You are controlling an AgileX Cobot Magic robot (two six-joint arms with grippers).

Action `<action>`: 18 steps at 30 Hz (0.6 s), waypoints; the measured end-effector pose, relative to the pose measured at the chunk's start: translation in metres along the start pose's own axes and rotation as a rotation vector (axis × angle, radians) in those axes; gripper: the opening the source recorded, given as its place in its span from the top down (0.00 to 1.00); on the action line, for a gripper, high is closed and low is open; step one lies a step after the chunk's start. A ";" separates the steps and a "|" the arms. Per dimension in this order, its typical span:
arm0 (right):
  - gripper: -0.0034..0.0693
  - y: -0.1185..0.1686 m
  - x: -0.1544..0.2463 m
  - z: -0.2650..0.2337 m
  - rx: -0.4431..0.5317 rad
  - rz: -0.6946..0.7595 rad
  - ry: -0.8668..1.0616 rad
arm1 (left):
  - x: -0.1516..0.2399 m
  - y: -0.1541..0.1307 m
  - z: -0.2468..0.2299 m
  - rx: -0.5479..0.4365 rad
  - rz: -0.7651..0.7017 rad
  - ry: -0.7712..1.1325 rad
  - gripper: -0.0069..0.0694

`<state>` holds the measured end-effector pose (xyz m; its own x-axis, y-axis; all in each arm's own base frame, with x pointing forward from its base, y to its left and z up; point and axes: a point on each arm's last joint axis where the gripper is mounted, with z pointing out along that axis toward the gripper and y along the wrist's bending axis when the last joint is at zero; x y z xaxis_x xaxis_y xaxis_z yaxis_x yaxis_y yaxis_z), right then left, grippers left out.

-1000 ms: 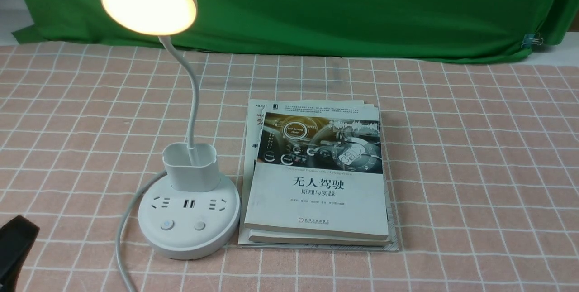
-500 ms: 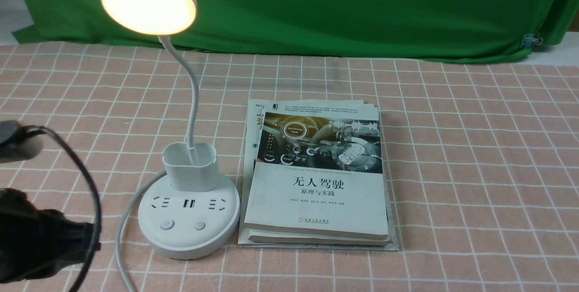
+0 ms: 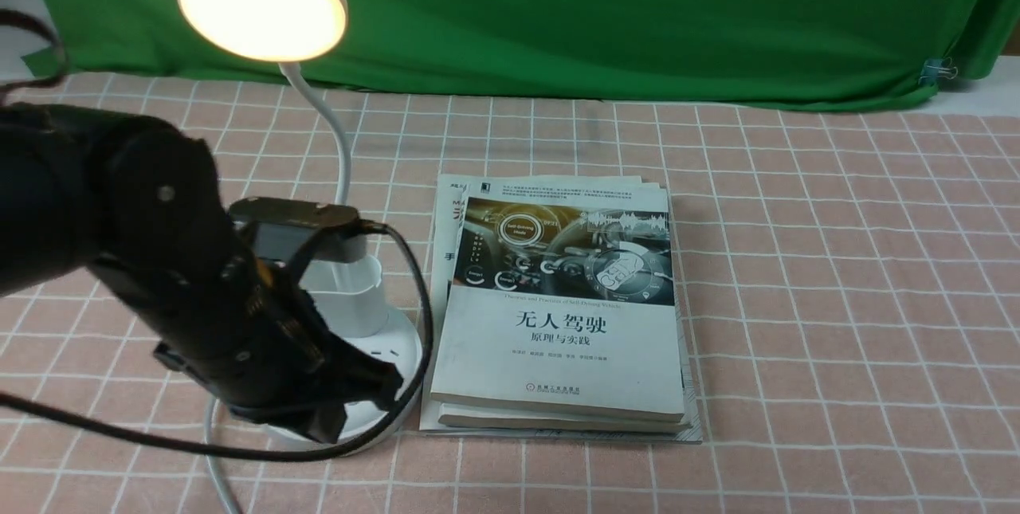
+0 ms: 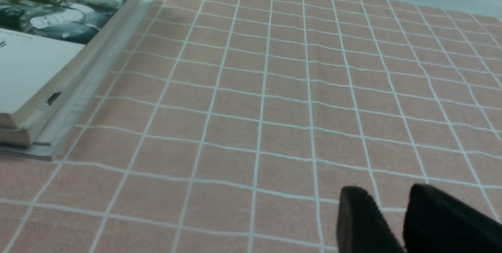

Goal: Turn off the table lamp on the pink coffee tablecloth by hand.
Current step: 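Press the power button on the round power strip under the lamp with the left gripper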

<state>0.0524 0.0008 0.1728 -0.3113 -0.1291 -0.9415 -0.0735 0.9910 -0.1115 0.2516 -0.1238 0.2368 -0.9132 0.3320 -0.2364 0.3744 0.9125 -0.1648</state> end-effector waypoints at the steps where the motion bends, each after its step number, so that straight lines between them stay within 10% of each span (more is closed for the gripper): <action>1: 0.62 0.000 0.000 0.000 0.000 0.000 0.000 | -0.004 0.000 0.004 -0.004 0.002 0.006 0.91; 18: 0.62 0.000 0.000 0.000 0.000 0.000 0.000 | -0.041 0.017 0.049 -0.071 0.022 0.070 0.91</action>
<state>0.0524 0.0008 0.1728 -0.3113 -0.1291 -0.9415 -0.0735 0.9910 -0.1115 0.3032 -0.1340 0.1966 -0.9147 0.3662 -0.1710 0.3848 0.9185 -0.0912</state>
